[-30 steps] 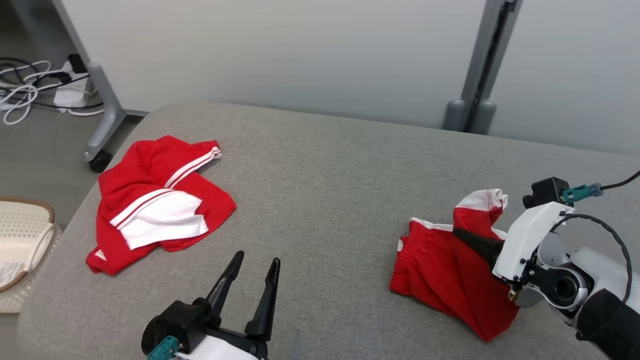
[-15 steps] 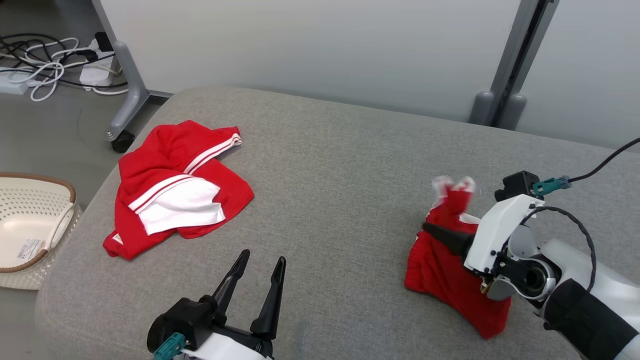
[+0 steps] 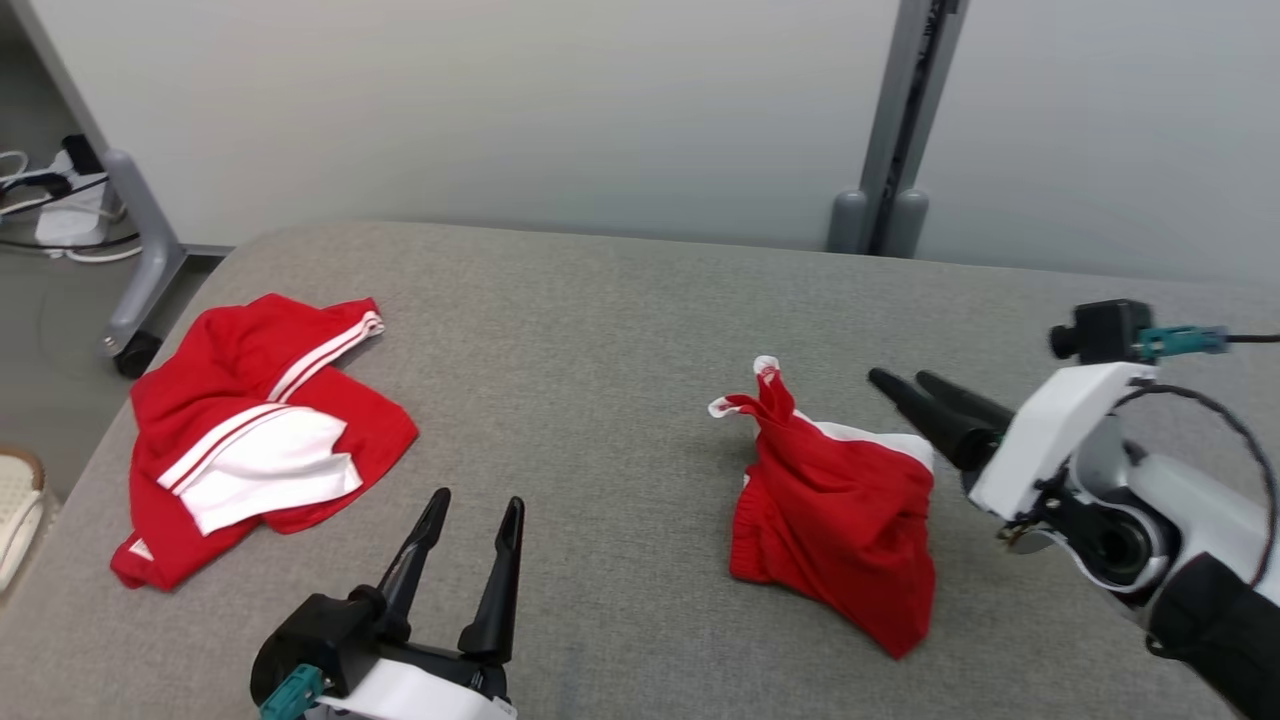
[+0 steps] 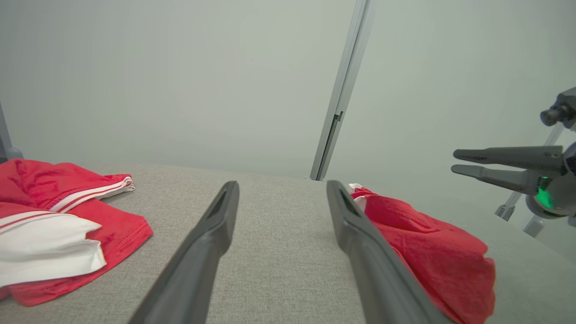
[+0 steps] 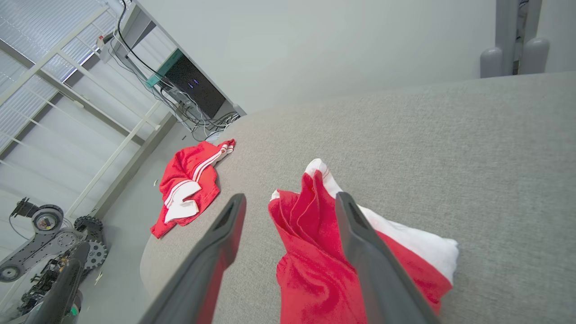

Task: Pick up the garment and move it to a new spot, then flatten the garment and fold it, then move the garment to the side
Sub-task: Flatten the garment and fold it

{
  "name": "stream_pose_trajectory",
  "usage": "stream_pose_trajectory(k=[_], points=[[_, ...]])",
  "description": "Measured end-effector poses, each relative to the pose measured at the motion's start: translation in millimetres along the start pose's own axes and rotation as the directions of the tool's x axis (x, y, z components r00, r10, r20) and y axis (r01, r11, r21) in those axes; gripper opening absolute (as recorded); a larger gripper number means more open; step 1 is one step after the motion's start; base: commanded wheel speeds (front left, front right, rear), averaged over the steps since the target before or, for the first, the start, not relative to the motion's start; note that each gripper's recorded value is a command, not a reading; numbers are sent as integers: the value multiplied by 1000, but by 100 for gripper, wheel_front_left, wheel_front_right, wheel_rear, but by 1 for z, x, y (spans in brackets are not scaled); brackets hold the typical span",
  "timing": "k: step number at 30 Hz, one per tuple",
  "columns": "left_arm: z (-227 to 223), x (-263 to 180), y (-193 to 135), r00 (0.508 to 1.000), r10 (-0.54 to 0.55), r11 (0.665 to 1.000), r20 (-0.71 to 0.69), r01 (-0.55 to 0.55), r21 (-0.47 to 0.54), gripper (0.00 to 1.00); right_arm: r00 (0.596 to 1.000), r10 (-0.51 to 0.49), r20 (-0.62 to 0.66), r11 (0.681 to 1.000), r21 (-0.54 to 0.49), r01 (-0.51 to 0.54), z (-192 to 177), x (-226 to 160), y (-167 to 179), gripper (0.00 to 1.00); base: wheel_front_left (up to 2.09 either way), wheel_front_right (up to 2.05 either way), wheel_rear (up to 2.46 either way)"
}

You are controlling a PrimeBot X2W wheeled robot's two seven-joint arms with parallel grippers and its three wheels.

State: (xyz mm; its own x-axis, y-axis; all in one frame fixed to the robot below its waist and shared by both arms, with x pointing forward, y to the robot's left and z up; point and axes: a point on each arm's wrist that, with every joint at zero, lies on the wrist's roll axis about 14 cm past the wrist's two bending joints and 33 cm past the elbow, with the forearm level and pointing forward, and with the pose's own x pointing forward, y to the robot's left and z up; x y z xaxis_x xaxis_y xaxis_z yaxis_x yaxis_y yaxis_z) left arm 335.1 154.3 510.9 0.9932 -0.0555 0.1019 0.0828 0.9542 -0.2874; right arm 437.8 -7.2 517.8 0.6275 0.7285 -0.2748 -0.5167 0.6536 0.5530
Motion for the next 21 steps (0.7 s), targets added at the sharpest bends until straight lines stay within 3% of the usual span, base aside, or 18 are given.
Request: stream_pose_trajectory(k=[8,13,18,19,20,21], points=[[6,7,-5,999,-25,1000,21,24,6,100,967,-86,239,995,-35,97,38,-54,-37,100,0,0,0],[5,8,-8,999,-35,999,18,35,3,100,946,-170,278,984,-11,180,30,-74,-67,100,0,0,0],[7,6,-10,999,-40,999,24,40,2,100,944,-210,256,978,39,207,11,-71,-78,100,0,0,0],[8,6,-11,999,-41,999,26,41,3,100,943,-219,250,976,41,216,8,-70,-81,66,0,0,0],[9,5,-11,999,-40,999,30,40,3,100,941,-227,250,974,40,224,6,-69,-84,0,0,0,0],[10,4,-11,999,-39,999,33,39,3,100,939,-237,251,971,36,235,6,-68,-87,0,0,0,0]])
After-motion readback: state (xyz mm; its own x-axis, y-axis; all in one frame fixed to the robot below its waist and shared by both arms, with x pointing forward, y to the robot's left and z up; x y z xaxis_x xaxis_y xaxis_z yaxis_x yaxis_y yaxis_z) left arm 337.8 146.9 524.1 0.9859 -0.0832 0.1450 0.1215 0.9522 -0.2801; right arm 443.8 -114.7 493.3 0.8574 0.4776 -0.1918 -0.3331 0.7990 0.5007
